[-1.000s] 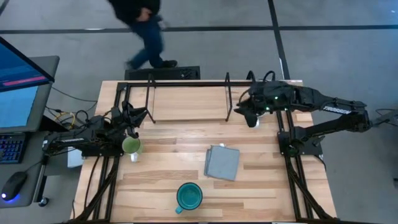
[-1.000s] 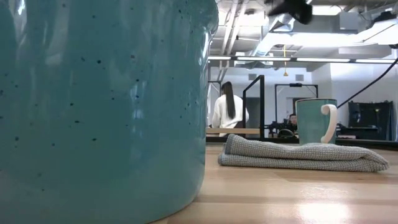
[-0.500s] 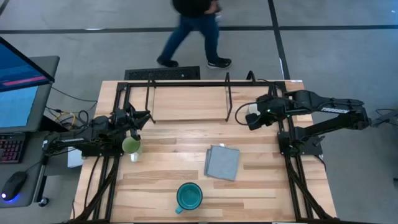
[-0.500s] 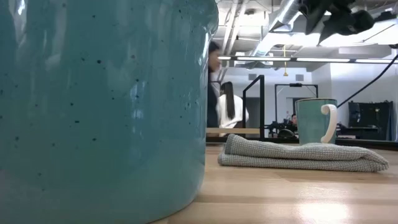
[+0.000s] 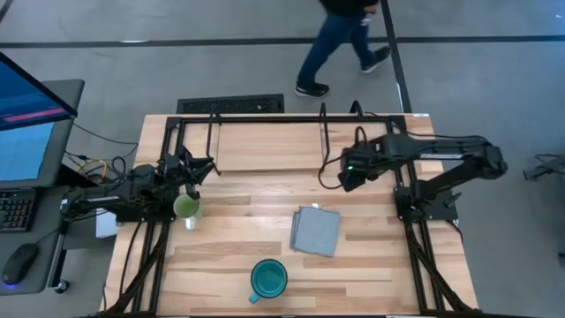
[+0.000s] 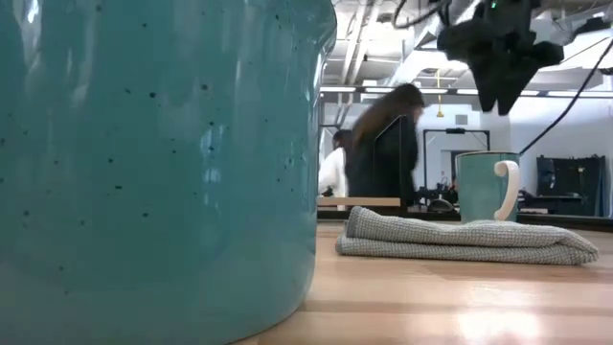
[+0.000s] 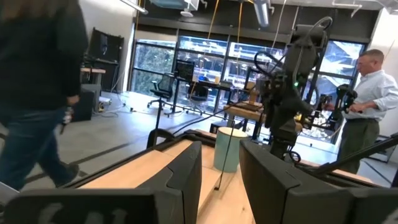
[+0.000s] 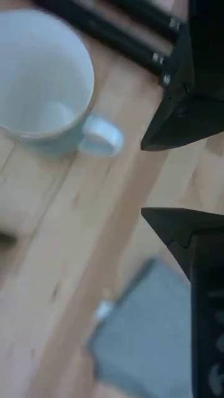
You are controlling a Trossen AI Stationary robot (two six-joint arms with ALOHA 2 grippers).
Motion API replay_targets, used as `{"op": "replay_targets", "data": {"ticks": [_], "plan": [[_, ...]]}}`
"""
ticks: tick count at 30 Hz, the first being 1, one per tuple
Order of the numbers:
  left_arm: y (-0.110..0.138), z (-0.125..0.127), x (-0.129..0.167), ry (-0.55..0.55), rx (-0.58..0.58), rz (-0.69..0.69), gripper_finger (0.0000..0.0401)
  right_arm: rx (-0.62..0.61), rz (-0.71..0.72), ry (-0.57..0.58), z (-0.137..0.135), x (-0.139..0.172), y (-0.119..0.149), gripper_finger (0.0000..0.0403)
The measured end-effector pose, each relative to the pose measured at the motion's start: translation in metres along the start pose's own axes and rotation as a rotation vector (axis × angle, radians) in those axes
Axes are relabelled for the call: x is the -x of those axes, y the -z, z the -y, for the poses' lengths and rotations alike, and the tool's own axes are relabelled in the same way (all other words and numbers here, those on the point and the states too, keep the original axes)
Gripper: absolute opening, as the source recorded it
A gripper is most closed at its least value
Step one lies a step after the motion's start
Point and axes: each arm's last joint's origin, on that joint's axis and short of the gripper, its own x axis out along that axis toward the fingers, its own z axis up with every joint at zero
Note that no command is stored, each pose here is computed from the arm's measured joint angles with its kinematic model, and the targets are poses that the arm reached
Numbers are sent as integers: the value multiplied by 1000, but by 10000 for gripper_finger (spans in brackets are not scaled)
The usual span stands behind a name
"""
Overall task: Stack small to large cups/mugs on shelf
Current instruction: Put the white mug on the shelf
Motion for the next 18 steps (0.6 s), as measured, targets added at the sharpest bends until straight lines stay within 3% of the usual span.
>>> {"op": "replay_targets", "data": {"ticks": [6,18], "plan": [[1,1,0,44,-4,-13,98,-118,-19,253,10,-8,1,173],[7,1,0,49,-22,-82,98,-319,206,-39,66,7,24,143]]}}
